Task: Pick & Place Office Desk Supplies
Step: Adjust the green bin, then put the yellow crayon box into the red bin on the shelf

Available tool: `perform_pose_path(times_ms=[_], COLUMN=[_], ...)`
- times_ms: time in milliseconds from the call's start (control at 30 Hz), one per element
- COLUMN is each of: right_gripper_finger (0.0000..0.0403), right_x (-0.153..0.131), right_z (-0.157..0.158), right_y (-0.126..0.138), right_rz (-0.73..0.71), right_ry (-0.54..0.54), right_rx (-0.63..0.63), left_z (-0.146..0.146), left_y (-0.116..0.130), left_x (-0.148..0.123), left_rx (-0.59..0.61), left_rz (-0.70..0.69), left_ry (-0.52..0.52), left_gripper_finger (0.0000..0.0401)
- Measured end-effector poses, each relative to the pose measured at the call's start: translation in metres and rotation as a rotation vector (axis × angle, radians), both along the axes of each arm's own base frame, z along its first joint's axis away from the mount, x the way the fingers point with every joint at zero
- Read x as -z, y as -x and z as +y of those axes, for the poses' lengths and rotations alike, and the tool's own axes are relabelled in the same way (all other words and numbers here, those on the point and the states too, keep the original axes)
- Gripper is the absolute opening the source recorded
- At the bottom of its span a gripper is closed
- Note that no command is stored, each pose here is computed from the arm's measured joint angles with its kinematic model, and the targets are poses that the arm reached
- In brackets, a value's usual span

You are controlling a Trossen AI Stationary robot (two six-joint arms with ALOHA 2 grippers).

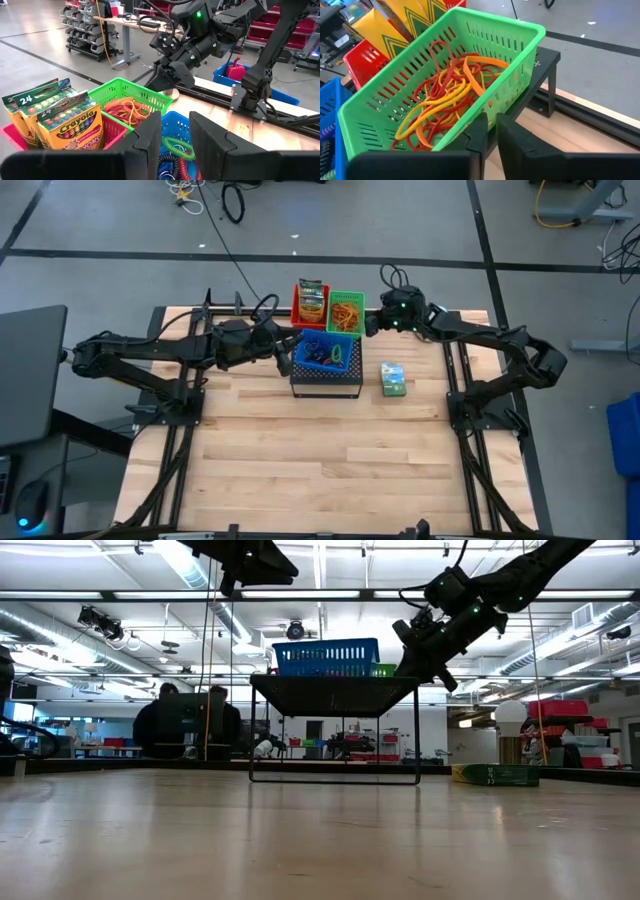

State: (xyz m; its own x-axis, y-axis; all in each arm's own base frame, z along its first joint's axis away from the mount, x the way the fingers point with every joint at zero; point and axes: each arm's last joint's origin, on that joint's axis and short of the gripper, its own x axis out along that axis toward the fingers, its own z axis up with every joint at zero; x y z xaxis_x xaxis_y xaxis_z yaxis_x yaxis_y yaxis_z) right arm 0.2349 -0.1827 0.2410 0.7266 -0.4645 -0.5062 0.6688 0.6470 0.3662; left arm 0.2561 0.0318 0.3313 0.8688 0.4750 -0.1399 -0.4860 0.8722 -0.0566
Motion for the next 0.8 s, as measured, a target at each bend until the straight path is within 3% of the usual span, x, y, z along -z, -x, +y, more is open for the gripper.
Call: perform_pose_path(times_ms=[267, 367, 467, 600, 700, 800], right_gripper_finger=[0.0089, 0.0084, 0.0063, 0.0054, 0.0086, 0.0140], right_x=[-0.027, -0.029, -0.009, 0.030, 0.050, 0.057], right_z=[0.014, 0.024, 0.034, 0.043, 0.046, 0.042], right_y=[0.044, 0.067, 0.083, 0.090, 0.089, 0.082], right_rz=[0.171, 0.254, 0.301, 0.357, 0.393, 0.397], right_ry=[0.006, -0.022, -0.127, -0.226, -0.271, -0.241], right_rx=[-0.018, -0.137, -0.318, -0.417, -0.452, -0.471], left_z=[0.000, 0.000, 0.000, -0.001, -0.001, -0.001], left_y=[0.000, 0.000, 0.000, 0.000, 0.000, 0.000], left_x=[0.000, 0.000, 0.000, 0.001, 0.001, 0.001], left_rx=[0.000, -0.001, 0.000, 0.023, 0.029, 0.035], left_rz=[0.003, 0.001, 0.000, 0.002, 0.000, 0.000], left_ry=[0.003, 0.006, 0.008, 0.010, 0.015, 0.017], left_gripper_finger=[0.0109, 0.0109, 0.0109, 0.0109, 0.0109, 0.0109])
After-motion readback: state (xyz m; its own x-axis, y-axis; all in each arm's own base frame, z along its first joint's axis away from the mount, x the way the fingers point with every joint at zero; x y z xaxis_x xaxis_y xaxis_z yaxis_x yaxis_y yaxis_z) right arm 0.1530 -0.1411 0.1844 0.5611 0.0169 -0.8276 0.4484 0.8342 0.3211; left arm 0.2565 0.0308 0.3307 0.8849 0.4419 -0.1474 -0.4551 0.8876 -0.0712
